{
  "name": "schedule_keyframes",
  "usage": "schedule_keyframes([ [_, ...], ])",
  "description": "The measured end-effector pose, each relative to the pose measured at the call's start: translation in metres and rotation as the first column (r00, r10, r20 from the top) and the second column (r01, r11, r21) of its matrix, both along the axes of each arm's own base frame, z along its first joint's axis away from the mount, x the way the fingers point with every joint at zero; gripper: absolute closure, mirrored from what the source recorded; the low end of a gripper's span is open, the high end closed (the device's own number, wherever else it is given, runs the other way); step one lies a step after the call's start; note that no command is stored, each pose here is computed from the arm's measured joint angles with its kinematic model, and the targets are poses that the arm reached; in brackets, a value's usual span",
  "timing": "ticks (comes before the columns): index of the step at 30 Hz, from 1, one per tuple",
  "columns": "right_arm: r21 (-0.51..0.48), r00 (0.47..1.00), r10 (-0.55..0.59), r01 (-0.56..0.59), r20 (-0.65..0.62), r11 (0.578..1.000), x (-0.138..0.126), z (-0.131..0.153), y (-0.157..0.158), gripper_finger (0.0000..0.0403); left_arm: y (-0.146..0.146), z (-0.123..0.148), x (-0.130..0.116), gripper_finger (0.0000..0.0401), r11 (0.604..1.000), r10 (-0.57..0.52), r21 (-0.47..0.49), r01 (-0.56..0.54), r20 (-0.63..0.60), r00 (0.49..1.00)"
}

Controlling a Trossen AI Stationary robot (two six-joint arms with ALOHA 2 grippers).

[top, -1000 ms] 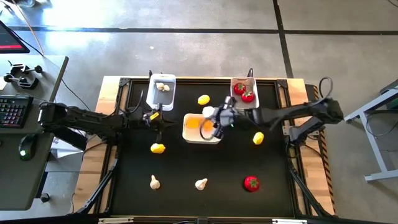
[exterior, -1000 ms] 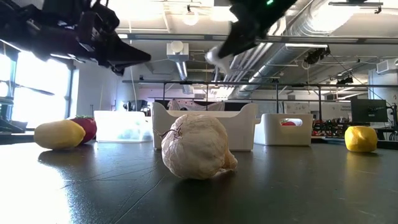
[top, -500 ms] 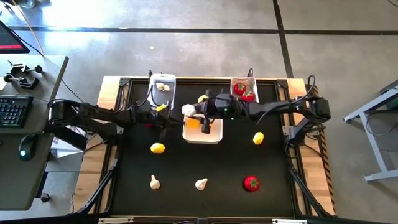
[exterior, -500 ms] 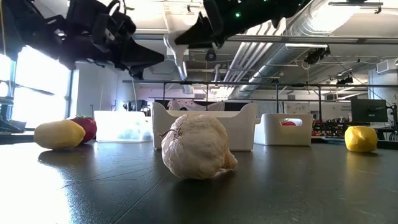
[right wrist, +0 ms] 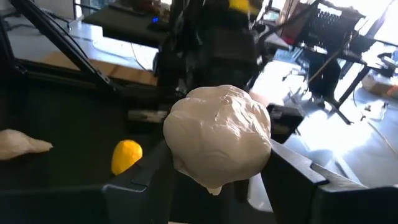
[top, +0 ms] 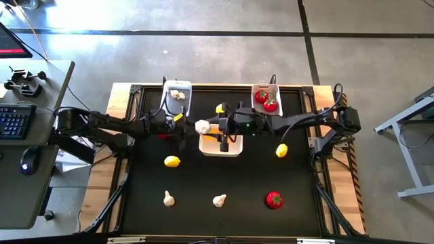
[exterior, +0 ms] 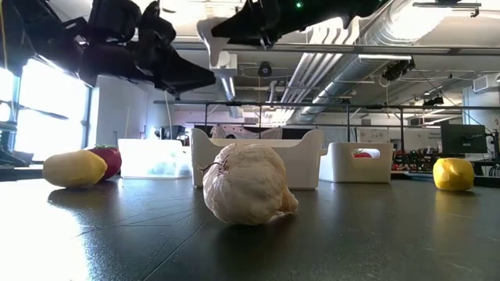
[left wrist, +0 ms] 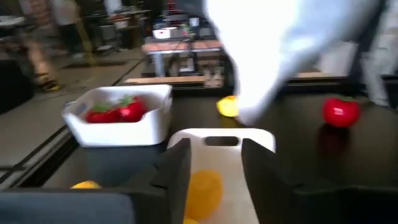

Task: Sort produce into baskets
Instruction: Put the white garlic into the transparent bin

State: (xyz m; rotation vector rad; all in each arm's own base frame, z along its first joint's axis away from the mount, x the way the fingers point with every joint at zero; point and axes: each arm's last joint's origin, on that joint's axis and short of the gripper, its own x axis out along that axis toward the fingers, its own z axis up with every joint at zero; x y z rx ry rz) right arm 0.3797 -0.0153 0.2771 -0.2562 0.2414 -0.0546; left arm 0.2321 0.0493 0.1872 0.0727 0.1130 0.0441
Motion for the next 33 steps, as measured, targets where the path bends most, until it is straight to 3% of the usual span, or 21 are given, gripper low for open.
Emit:
schedule_keyframes([
  [6,-0.006,1.000,0.002,-0.002,0.012,1.000,0.000,0.001,0.000,0.0213,-0.010,0.003,0.002,0.0234,0.997,-0.062,0.052,0.060,0.032,0.998],
  [16,0.012,1.000,-0.002,0.002,0.020,1.000,0.000,0.002,0.000,0.0213,-0.010,0.011,0.003,0.0247,0.999,-0.018,0.040,0.013,0.106,0.994],
  [25,0.013,1.000,0.003,-0.004,0.024,1.000,0.000,0.002,0.000,0.0213,-0.018,0.013,0.005,0.0321,0.989,-0.056,0.140,0.040,0.110,0.992],
  [31,0.008,1.000,0.007,-0.007,0.027,1.000,0.001,0.002,0.000,0.0209,-0.019,0.014,0.011,0.0389,0.986,-0.058,0.159,0.041,0.110,0.992],
  [33,0.013,1.000,0.003,-0.003,0.027,1.000,0.001,0.002,0.000,0.0203,-0.019,0.014,0.012,0.0394,0.986,-0.058,0.159,0.040,0.108,0.992],
])
